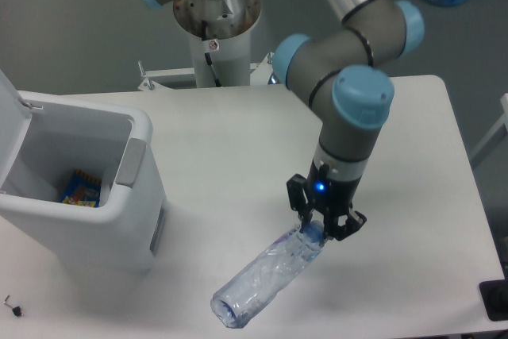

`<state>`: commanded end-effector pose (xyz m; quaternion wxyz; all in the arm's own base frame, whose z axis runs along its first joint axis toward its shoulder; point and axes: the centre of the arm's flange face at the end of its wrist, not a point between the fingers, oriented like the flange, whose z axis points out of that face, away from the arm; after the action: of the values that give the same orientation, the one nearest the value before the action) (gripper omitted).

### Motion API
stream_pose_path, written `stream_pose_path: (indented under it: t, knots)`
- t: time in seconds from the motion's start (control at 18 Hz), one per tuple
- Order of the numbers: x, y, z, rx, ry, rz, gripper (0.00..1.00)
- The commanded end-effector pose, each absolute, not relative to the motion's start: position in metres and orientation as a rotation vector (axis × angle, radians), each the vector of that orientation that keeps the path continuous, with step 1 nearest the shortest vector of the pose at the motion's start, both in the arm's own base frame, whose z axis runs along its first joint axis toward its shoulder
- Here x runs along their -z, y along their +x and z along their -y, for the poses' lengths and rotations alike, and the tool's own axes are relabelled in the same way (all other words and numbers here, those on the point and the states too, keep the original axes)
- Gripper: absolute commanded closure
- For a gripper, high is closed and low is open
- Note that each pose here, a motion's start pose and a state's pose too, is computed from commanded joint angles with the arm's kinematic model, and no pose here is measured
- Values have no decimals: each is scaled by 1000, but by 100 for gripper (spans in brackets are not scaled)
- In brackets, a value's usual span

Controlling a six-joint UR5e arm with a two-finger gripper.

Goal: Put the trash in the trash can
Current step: 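Lift the bottle and carry it over the trash bin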

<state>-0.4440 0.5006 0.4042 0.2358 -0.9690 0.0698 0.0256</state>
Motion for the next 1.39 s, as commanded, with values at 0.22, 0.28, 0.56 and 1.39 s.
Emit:
stream_pose_path:
  t: [0.22, 0.28, 0.56, 1.39]
  knots:
    - [-478, -399, -496, -73, -2562, 5, 76]
    - [-493, -383, -496, -69, -2539, 53, 76]
    - [-566, -304, -494, -53, -2437, 141, 76]
    - [-525, -127, -534, 155, -2506, -114, 74]
